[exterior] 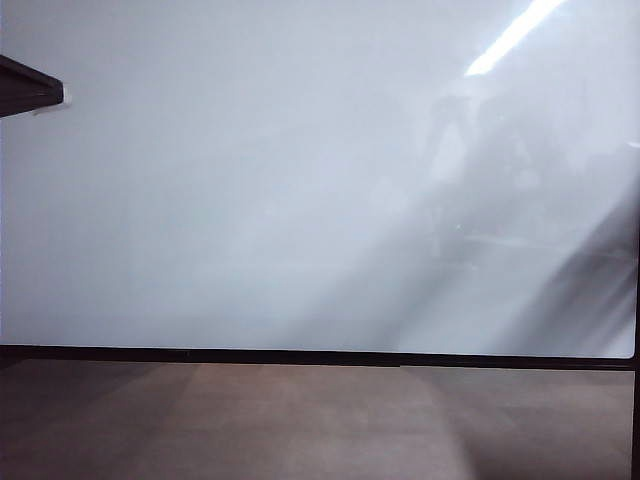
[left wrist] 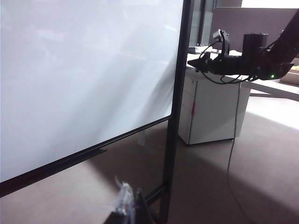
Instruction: Reach to the right to find the marker pen, pick it up, and write the number 17 on the whiteboard.
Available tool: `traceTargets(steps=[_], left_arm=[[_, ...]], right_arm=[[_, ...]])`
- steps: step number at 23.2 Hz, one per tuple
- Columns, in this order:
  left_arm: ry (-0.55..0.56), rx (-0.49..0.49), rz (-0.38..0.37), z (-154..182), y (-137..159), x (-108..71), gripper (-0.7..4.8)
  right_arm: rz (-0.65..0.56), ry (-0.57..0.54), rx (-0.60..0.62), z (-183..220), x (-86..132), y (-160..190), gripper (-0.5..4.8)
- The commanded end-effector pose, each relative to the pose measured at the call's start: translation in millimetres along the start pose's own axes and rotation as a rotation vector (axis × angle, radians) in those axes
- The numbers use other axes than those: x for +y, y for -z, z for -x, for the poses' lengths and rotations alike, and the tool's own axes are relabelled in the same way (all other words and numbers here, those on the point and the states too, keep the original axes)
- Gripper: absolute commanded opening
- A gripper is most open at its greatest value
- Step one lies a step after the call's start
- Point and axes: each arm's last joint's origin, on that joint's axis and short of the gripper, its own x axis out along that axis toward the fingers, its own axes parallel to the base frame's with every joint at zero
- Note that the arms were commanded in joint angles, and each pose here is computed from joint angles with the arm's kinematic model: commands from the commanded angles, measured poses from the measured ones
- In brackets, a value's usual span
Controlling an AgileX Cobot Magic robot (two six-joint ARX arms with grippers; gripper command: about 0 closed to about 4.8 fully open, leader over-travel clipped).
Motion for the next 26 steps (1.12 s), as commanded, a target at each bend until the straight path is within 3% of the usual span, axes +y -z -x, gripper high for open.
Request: traceTargets(steps=[1, 9, 11, 25, 26], left_arm=[[0.005, -0.013, 0.000, 0.0, -1.4, -0.2, -0.05], [0.005, -0.013, 0.001, 0.0, -1.4, -0.2, -0.05], [0.005, -0.013, 0.000, 0.0, -1.4, -0.2, -0.05], [0.005, -0.013, 0.001, 0.0, -1.4, -0.2, -0.05], [0.005, -0.013, 0.000, 0.0, -1.4, -0.2, -0.05]], right_arm=[[0.024, -0.004, -0.012, -3.7, 1.3, 3.2, 3.77], [0.056, 0.054, -0.035, -9.1, 6.5, 5.8, 3.53], [0.058, 0.064, -0.037, -10.2, 7.8, 5.9, 2.73], [0.070, 0.092, -0.027, -10.5, 7.0, 7.6, 2.54], [0.071, 0.092, -0.027, -10.5, 7.0, 7.6, 2.10]])
